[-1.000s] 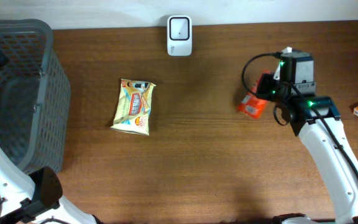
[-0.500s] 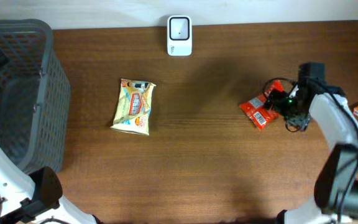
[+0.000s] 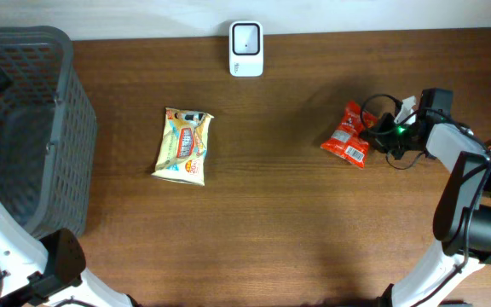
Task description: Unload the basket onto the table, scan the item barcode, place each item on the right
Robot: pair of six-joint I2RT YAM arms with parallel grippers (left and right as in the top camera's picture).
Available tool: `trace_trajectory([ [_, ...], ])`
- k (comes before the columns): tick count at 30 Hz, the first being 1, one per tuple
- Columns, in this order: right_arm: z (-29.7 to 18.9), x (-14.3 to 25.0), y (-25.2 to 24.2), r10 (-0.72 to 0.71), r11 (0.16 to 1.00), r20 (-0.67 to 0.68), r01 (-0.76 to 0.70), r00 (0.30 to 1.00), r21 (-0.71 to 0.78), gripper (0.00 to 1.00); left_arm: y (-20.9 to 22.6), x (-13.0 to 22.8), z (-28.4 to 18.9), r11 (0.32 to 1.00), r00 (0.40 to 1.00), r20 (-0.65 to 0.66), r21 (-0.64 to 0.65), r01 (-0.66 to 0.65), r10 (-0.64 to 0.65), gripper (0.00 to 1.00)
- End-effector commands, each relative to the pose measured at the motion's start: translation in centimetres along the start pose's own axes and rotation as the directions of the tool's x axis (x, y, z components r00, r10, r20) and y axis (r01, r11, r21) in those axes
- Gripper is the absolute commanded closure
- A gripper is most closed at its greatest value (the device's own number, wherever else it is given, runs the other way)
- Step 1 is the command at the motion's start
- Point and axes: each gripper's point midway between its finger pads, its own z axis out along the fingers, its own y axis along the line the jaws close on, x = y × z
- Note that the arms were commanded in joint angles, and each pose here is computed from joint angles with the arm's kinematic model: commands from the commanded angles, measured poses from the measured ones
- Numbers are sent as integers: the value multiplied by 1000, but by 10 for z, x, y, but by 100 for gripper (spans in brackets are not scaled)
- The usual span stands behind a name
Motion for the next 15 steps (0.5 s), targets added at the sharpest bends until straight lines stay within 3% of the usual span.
trace_trajectory([
  [1,-33,-16,4,-152,982,100,140,983,124,96,1,-2,-8,1000,1000,22,3,5,-5,1],
  [5,-115,-35,14,-320,867,265,169,910,469,96,1,-2,-8,1000,1000,22,3,5,-5,1],
  [7,-147,-31,13,-412,721,280,122,867,682,96,1,-2,-8,1000,1000,22,3,5,-5,1],
  [8,-164,-23,13,-462,577,288,38,839,816,96,1,-2,-8,1000,1000,22,3,5,-5,1],
  [11,-153,-6,25,-518,451,293,-34,804,892,96,1,-2,-8,1000,1000,22,3,5,-5,1],
  [15,-93,29,55,-688,231,85,107,720,967,96,1,-2,-8,1000,1000,22,3,5,-5,1],
])
